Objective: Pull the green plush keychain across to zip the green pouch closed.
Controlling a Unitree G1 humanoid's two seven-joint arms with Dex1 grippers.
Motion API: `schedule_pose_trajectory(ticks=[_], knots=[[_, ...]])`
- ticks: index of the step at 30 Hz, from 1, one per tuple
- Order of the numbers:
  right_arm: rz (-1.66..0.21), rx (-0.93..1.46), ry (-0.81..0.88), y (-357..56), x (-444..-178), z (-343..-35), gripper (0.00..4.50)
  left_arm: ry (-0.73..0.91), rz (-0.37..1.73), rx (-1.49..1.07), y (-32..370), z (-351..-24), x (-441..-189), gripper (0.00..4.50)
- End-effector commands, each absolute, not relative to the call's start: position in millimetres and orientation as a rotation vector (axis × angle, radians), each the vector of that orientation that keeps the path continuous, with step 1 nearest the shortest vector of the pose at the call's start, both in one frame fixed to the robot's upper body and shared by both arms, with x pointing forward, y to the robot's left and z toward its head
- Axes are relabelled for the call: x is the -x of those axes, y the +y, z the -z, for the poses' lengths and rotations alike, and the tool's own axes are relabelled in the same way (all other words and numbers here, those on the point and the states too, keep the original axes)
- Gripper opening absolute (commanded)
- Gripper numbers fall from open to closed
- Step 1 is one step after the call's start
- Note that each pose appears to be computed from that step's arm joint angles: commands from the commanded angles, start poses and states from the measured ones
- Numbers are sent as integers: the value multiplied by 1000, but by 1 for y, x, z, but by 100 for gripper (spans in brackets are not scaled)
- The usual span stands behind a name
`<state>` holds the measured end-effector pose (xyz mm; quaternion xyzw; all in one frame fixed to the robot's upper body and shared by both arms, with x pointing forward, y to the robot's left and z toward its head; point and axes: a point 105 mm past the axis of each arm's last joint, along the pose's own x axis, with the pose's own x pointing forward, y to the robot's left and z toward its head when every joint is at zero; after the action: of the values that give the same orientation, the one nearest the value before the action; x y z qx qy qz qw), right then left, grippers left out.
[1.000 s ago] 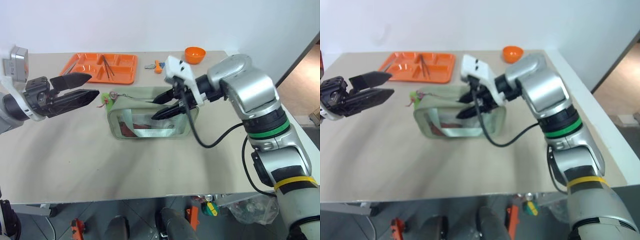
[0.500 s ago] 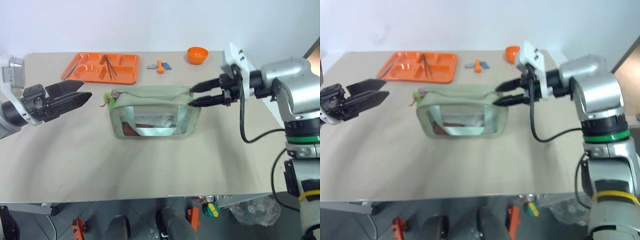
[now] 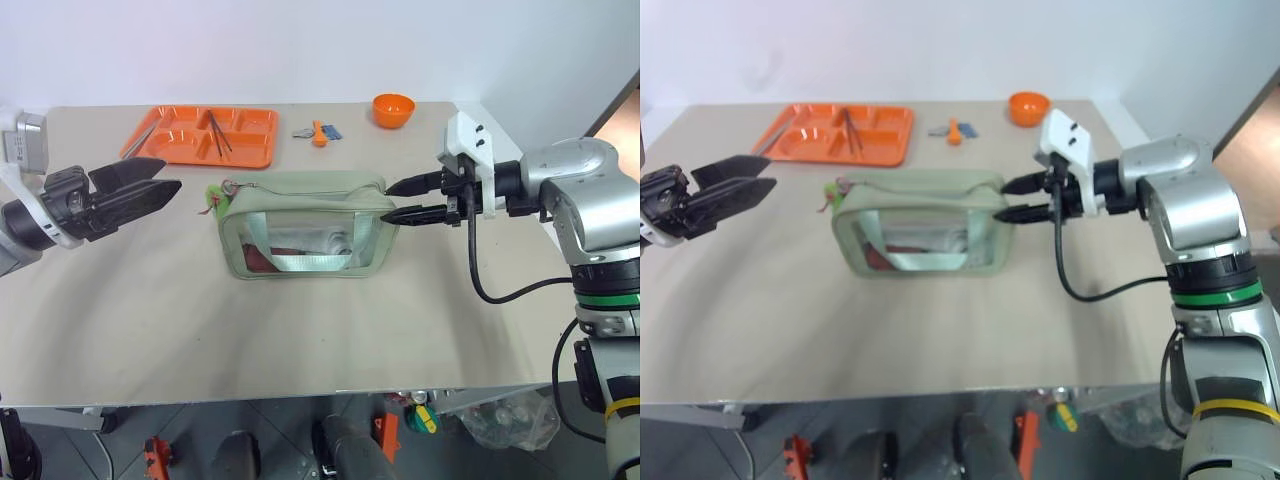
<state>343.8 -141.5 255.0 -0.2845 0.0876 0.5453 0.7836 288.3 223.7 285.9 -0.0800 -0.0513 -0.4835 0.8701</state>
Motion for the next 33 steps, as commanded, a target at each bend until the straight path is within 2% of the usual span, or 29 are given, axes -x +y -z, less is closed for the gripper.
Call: schedule_pose_trajectory(ticks=[1, 7, 8, 9, 13, 14, 18, 23, 28, 33], knots=[[-1152, 663, 166, -145, -344, -257, 232, -147, 997, 150, 228, -295, -284, 450], [-1142, 654, 165, -144, -348, -252, 232, -146, 991, 147, 228, -295, -283, 450], [-1138, 647, 156, -143, -349, -253, 178, -146, 989, 147, 228, -295, -283, 450], [-1136, 642, 146, -143, -350, -254, 158, -145, 987, 146, 228, -295, -283, 450], [-1138, 639, 131, -142, -350, -256, 14, -134, 952, 147, 234, -292, -287, 450], [-1141, 641, 129, -142, -350, -256, 6, -132, 942, 158, 236, -291, -288, 450], [-1170, 650, 120, -140, -344, -255, 6, -100, 875, 204, 248, -278, -297, 450], [-1159, 654, 138, -141, -346, -251, 6, 18, 724, 260, 265, -242, -317, 450], [-1180, 664, 163, -141, -342, -244, 6, -9, 764, 341, 251, -242, -318, 450], [-1176, 658, 155, -140, -341, -245, 6, 40, 741, 374, 243, -222, -328, 450]])
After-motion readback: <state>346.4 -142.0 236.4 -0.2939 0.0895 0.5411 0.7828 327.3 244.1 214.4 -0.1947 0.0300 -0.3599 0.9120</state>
